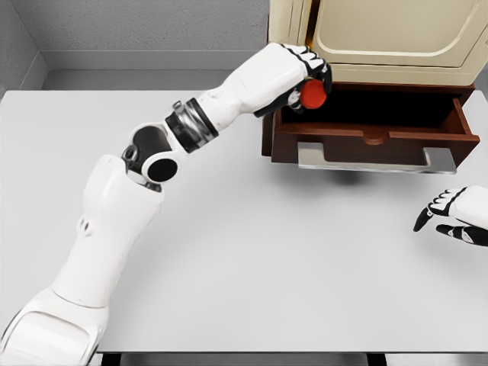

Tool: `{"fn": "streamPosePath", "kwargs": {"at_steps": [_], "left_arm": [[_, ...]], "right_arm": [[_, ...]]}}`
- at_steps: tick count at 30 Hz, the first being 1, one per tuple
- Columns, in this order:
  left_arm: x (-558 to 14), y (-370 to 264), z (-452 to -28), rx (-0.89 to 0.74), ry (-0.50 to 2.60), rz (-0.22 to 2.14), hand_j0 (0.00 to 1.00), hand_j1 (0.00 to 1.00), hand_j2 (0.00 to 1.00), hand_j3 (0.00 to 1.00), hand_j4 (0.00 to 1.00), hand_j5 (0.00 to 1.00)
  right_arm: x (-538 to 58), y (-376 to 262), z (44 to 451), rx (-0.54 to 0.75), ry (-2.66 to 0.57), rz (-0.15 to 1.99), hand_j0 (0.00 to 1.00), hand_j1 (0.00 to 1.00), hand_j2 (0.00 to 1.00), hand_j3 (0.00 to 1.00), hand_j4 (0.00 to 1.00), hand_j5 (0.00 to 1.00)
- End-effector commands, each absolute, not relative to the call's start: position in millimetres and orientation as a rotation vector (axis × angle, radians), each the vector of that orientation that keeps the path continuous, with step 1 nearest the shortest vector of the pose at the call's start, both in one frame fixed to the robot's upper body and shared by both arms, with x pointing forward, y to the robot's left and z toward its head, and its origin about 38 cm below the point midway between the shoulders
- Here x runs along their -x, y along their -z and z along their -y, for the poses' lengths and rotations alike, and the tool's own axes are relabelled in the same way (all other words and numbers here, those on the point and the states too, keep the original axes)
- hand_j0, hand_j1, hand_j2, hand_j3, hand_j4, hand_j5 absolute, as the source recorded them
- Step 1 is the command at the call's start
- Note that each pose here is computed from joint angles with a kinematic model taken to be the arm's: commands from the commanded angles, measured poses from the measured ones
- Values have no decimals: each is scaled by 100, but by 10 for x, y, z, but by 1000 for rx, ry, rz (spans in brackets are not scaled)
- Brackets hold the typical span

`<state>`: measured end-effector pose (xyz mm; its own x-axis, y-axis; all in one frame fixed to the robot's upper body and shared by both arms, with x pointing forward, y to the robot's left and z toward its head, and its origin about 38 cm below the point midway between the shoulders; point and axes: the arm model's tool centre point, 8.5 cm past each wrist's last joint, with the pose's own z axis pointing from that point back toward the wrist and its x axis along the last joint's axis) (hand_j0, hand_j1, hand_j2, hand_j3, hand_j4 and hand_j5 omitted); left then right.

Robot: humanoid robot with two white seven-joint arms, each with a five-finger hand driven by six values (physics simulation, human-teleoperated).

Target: Put the switch into the drawer with left arm, and close the drawer with right arm

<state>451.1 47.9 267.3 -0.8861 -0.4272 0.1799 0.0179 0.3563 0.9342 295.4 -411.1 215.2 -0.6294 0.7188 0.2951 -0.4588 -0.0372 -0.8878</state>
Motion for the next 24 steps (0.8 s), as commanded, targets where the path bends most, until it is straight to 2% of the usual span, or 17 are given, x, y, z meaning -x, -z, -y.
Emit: {"fn": "streamPosePath", "kwargs": {"at_steps": [1, 9, 10, 12, 13, 17, 24], "left_arm": [[-4549, -2596, -453, -340, 1540, 2206, 27, 27, 27, 27, 27, 27], [-4563, -2576, -448, -356, 1559, 2193, 27, 27, 27, 27, 27, 27], [-4567, -2589, -446, -358, 1561, 2194, 34, 34, 34, 34, 34, 34], [-4572, -2611, -444, -362, 1560, 2199, 62, 62, 62, 62, 62, 62], [-4574, -2607, -445, -362, 1560, 2197, 66, 66, 66, 66, 66, 66], [-4599, -2598, -449, -363, 1564, 2189, 73, 73, 73, 73, 73, 73], [-4582, -2567, -403, -373, 1596, 2177, 75, 75, 75, 75, 75, 75]], "right_arm": [[-2953, -2154, 4113, 289, -1779, 1401, 54, 54, 54, 54, 54, 54], [-2953, -2154, 4113, 289, -1779, 1401, 54, 54, 54, 54, 54, 54], [-2953, -2154, 4113, 289, -1779, 1401, 54, 54, 54, 54, 54, 54], [-2951, -2150, 4113, 288, -1779, 1400, 54, 54, 54, 54, 54, 54], [-2951, -2151, 4114, 287, -1782, 1397, 54, 54, 54, 54, 54, 54], [-2940, -2136, 4117, 283, -1783, 1391, 54, 54, 54, 54, 54, 54], [-2928, -2124, 4124, 281, -1779, 1388, 54, 54, 54, 54, 54, 54]]}}
